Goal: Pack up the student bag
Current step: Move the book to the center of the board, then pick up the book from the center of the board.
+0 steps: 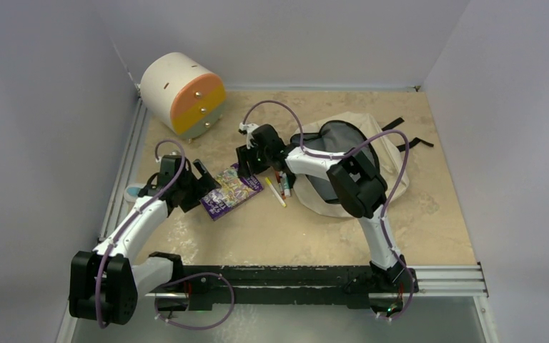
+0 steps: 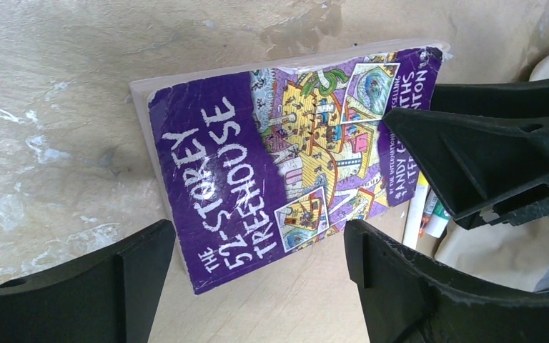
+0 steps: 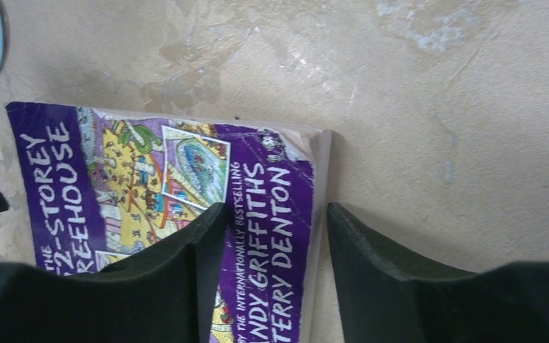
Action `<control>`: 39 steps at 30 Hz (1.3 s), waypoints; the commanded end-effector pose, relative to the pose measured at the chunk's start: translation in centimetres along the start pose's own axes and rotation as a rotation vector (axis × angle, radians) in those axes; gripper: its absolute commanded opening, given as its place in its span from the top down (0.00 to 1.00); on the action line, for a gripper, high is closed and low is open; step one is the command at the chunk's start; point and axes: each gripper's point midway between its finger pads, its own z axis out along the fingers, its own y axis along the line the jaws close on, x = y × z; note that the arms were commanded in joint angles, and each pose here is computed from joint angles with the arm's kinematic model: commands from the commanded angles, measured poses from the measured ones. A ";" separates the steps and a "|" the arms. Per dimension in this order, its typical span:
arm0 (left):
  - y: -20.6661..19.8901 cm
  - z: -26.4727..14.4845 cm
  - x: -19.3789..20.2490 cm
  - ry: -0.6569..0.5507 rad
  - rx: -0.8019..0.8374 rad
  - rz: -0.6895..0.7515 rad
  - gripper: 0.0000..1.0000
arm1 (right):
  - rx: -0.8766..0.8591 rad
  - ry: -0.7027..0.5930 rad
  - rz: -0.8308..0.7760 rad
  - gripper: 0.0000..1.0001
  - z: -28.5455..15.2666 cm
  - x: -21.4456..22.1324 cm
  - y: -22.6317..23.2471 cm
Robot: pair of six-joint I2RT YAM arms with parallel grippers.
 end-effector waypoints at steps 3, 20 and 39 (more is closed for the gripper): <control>-0.4 0.4 -0.1 -0.002 0.041 0.025 0.12 | -0.019 0.059 0.036 0.61 -0.2 2.3 -0.7; 1.0 0.3 1.0 0.046 -0.032 0.000 0.12 | -0.019 0.088 0.211 1.00 -0.7 5.5 -6.7; 1.1 1.0 5.0 0.099 0.122 -0.193 0.11 | 0.018 0.108 0.272 1.00 -0.7 6.9 -8.8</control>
